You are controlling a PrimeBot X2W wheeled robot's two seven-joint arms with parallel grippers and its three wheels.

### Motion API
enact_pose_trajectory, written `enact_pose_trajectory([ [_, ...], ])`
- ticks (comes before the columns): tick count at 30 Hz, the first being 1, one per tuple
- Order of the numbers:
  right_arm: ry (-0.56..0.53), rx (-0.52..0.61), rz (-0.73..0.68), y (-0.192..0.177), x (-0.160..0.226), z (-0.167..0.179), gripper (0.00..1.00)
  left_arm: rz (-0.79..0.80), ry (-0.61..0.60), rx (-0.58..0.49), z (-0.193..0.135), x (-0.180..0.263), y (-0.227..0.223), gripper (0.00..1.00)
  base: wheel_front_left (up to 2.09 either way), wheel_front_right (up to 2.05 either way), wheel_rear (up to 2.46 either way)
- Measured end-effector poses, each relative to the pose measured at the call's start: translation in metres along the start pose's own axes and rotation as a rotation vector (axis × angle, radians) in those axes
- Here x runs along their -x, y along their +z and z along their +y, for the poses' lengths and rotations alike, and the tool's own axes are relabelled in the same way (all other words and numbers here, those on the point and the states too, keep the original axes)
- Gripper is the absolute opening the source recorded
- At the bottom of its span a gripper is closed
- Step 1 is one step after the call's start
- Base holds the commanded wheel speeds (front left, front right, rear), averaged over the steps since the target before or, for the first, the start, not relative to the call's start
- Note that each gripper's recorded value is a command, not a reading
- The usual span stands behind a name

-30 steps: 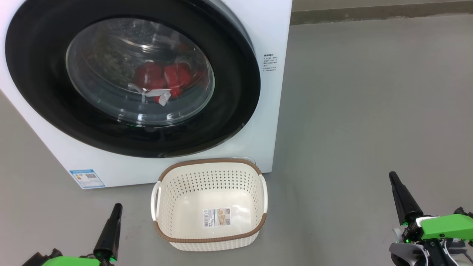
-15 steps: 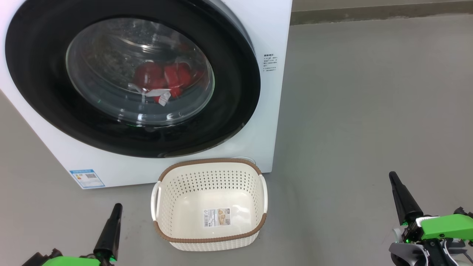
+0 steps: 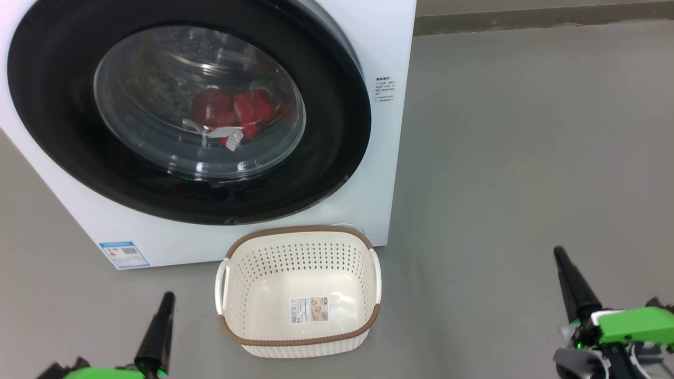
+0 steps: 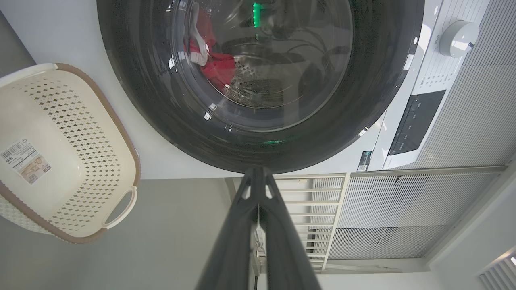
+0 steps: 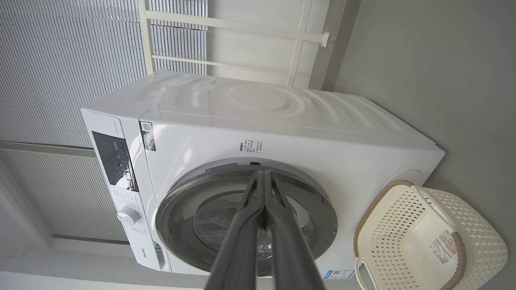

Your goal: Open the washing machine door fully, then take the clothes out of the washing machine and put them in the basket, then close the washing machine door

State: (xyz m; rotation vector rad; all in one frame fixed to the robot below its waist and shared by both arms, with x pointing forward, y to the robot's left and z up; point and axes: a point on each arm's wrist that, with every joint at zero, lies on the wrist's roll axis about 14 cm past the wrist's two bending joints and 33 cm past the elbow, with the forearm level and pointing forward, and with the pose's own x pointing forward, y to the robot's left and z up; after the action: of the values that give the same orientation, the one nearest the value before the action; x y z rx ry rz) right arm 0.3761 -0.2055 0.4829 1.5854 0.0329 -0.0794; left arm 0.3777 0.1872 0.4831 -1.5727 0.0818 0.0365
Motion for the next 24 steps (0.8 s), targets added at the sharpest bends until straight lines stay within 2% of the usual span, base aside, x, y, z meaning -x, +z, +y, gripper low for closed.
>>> enact_pose_trajectory([
  [1,-0.004,-0.001,0.000,0.000,0.000,-0.001,1.00,0.000,0.004,0.000,0.001,0.000,0.000,1.00,0.00,0.00,0.00],
  [8,-0.144,-0.031,0.003,-0.008,0.021,-0.049,1.00,0.008,0.127,0.030,0.043,0.017,-0.009,1.00,0.00,0.00,0.00],
  [17,-0.142,-0.025,0.019,-0.011,0.020,-0.048,1.00,-0.006,0.119,0.016,0.040,0.016,-0.008,1.00,0.00,0.00,0.00],
  [24,-0.131,0.047,0.033,-0.017,0.014,-0.043,1.00,-0.007,0.119,-0.042,0.039,0.015,-0.009,1.00,0.00,0.00,0.00],
])
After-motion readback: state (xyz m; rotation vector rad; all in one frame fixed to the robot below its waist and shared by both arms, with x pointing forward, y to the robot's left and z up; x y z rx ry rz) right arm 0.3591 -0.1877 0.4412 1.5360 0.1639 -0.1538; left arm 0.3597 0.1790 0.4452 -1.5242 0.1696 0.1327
